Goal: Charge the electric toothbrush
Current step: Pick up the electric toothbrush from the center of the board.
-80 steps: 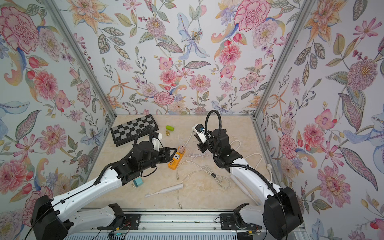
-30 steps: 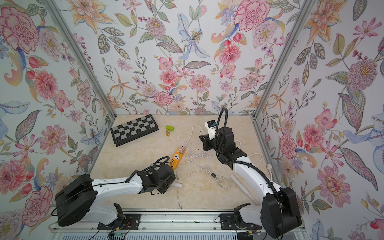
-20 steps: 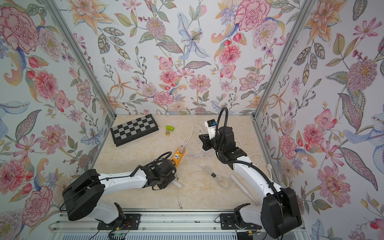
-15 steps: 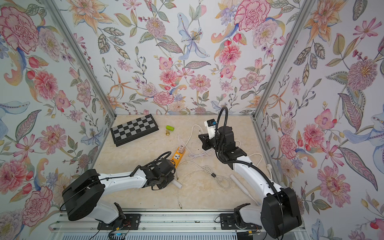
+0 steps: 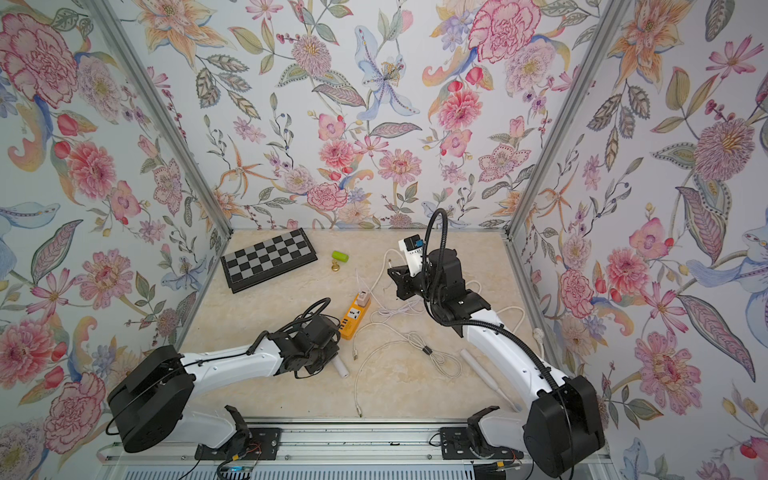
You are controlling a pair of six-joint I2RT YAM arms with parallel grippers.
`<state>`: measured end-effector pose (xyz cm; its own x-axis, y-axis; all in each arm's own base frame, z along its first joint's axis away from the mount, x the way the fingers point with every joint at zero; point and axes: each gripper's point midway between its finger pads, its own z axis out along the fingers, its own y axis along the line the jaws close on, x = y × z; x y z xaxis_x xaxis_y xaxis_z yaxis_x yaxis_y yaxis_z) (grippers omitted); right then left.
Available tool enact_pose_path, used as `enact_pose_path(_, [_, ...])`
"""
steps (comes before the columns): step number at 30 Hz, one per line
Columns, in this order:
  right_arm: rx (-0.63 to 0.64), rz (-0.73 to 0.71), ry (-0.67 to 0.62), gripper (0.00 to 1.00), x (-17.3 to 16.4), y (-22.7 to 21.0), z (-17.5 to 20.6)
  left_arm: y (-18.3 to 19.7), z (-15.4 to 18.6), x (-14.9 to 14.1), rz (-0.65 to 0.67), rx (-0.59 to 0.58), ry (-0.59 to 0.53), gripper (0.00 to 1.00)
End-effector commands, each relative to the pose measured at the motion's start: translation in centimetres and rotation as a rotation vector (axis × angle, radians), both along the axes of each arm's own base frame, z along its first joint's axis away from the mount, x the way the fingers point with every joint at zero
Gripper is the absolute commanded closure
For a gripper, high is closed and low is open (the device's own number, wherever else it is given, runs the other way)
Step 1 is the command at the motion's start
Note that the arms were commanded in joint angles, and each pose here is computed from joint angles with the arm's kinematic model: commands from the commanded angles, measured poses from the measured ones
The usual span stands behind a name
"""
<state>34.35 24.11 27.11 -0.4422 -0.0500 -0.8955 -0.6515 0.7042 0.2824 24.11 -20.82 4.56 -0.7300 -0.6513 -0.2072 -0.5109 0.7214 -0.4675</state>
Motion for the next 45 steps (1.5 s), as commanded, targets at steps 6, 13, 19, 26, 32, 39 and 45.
enact_pose_path(6, [0.051,0.152,0.040,1.00,-1.4,3.1,3.1,5.5,13.4,8.5,0.075,0.026,-0.487,0.98])
enact_pose_path(13, [0.007,0.201,-0.078,1.00,1.1,6.2,5.5,7.4,20.5,13.2,0.051,0.002,-0.706,0.99])
enact_pose_path(19, [-0.162,-0.020,-0.245,1.00,6.5,2.7,7.2,8.4,22.0,14.6,0.040,0.031,-0.738,1.00])
enact_pose_path(26, [-0.352,-0.165,-0.355,1.00,10.0,-1.0,7.6,10.0,21.4,15.1,0.037,0.047,-0.726,1.00])
enact_pose_path(32, [-0.499,-0.058,-0.322,1.00,10.4,1.3,1.5,10.3,22.4,15.6,0.060,0.044,-0.747,1.00])
enact_pose_path(39, [-0.198,0.252,-0.107,1.00,5.2,7.3,-1.1,8.9,24.1,17.1,0.070,-0.078,-0.802,1.00])
enact_pose_path(45, [-0.068,0.441,0.028,1.00,0.8,10.9,-2.0,7.4,25.8,18.3,0.071,-0.201,-0.851,1.00])
